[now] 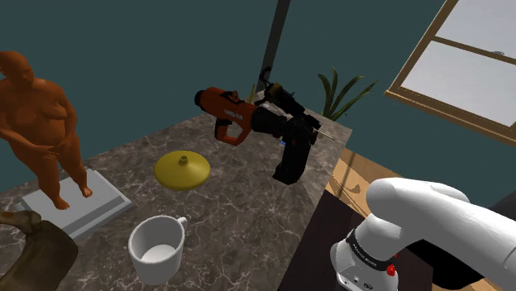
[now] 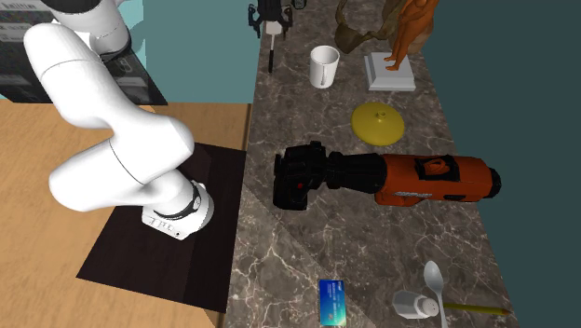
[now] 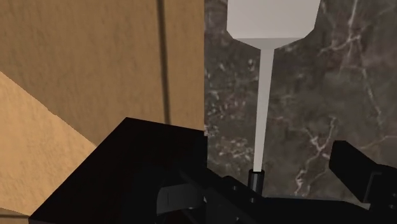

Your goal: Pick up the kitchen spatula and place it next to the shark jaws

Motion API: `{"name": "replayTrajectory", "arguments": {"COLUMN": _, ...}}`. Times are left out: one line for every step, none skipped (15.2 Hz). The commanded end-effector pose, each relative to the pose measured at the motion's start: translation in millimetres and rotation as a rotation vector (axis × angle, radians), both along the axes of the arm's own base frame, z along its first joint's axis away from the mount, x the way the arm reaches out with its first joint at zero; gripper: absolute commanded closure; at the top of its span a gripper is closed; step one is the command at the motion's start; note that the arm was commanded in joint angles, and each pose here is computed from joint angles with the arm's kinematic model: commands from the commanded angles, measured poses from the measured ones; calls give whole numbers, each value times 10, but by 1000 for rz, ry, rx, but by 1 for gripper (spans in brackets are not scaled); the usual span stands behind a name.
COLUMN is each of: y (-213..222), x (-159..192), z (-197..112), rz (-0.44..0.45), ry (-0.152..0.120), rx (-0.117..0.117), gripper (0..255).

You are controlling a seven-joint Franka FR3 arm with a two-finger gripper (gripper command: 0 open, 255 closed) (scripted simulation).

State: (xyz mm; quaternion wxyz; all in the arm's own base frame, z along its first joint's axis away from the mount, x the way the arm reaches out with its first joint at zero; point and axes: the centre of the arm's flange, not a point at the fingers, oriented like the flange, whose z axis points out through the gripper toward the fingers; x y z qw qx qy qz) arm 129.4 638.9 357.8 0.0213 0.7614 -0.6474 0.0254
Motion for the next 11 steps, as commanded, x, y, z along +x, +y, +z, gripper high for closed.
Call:
{"name": "replayTrajectory", "arguments": {"y": 17, "x": -13, "z": 190, "rz": 0, "ry": 0, "rx": 0, "gripper": 0}}
{"name": "replayTrajectory", "arguments": {"y": 26, "x": -14, "z": 322, "rz": 0, "ry": 0, "rx": 0, "gripper": 0}}
{"name": "replayTrajectory", "arguments": {"y": 33, "x": -15, "z": 426, "rz": 0, "ry": 0, "rx": 0, "gripper": 0}}
{"name": "replayTrajectory", "arguments": {"y": 33, "x": -15, "z": 426, "rz": 0, "ry": 0, "rx": 0, "gripper": 0}}
{"name": "replayTrajectory", "arguments": {"y": 32, "x": -15, "z": 426, "rz": 0, "ry": 0, "rx": 0, "gripper": 0}}
{"name": "replayTrajectory", "arguments": {"y": 33, "x": -15, "z": 426, "rz": 0, "ry": 0, "rx": 0, "gripper": 0}}
{"name": "replayTrajectory", "arguments": {"y": 33, "x": -15, "z": 426, "rz": 0, "ry": 0, "rx": 0, "gripper": 0}}
{"name": "replayTrajectory", "arguments": {"y": 33, "x": -15, "z": 426, "rz": 0, "ry": 0, "rx": 0, "gripper": 0}}
{"name": "replayTrajectory", "arguments": {"y": 33, "x": -15, "z": 426, "rz": 0, "ry": 0, "rx": 0, "gripper": 0}}
{"name": "replayTrajectory", "arguments": {"y": 33, "x": -15, "z": 426, "rz": 0, "ry": 0, "rx": 0, "gripper": 0}}
{"name": "replayTrajectory", "arguments": {"y": 33, "x": -15, "z": 426, "rz": 0, "ry": 0, "rx": 0, "gripper": 0}}
